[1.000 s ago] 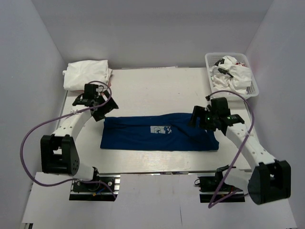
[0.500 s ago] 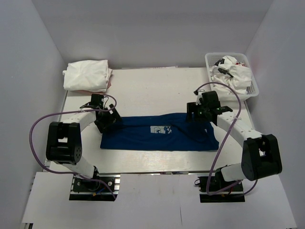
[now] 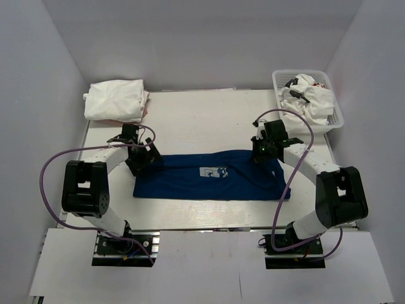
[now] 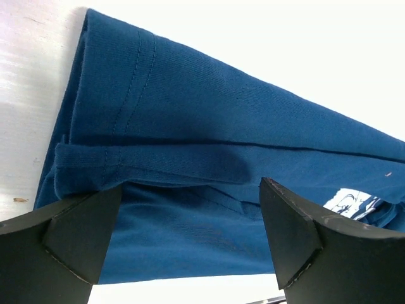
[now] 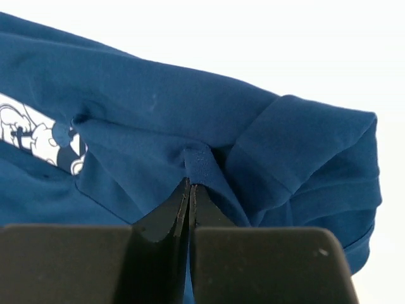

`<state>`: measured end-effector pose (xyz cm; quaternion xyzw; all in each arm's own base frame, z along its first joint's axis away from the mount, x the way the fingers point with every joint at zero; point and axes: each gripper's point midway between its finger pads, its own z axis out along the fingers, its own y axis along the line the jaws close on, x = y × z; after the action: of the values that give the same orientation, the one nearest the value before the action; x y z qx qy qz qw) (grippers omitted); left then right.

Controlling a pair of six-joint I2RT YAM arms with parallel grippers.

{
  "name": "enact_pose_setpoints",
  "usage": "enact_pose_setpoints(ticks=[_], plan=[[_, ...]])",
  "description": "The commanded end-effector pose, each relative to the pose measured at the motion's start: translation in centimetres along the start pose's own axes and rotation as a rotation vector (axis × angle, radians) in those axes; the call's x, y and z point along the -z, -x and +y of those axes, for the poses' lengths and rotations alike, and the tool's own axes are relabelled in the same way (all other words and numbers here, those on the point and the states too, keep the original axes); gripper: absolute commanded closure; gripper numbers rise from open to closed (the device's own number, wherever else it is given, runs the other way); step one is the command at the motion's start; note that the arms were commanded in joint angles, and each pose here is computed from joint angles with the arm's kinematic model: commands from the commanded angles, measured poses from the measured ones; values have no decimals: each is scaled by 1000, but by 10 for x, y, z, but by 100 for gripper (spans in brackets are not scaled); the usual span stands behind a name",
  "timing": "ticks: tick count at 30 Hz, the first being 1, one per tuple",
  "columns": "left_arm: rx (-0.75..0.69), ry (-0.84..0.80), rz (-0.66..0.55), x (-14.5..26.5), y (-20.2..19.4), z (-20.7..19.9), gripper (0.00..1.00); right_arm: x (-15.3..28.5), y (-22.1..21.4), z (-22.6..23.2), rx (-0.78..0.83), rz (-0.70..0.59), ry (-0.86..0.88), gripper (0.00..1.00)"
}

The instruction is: Fold and stack the t-shirts

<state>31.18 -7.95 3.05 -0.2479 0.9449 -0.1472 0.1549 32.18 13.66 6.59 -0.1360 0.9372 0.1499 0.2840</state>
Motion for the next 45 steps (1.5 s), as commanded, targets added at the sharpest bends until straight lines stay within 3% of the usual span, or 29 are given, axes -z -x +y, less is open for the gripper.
enact_pose_setpoints(ticks=[1,6,13,19,21,22,25,26,27,30,34,38,41,45], plan=[[-16,42,-39,3,13,2,0,14,8,12,4,-7,33,100],[-19,53,-71,9,25,-2,0,45,-1,33,-99,5,79,100],[-25,33,-106,17,38,-9,0,63,-56,92,-286,139,292,100],[-35,42,-128,27,42,-9,0,63,-74,117,-285,179,358,100],[-36,37,-136,31,44,-11,0,65,-82,125,-274,206,389,77],[-36,44,-141,31,45,-10,0,65,-86,129,-266,215,403,73],[-45,44,-142,34,46,-11,0,76,-83,148,-229,224,502,37],[-46,39,-150,36,47,-12,0,79,-81,151,-222,220,511,10],[-45,44,-142,36,45,-11,0,81,-76,153,-211,207,518,10],[-46,39,-150,38,48,-13,0,86,-58,149,-198,146,478,10],[-57,27,-152,42,49,-16,0,84,-39,123,-219,86,300,10],[-71,15,-171,47,56,-22,0,79,-32,50,-312,4,-94,10],[-87,-29,-185,47,67,-36,0,77,-23,11,-376,-45,-251,10],[-85,-27,-160,33,73,-40,0,66,-12,-11,-423,-68,-325,10]])
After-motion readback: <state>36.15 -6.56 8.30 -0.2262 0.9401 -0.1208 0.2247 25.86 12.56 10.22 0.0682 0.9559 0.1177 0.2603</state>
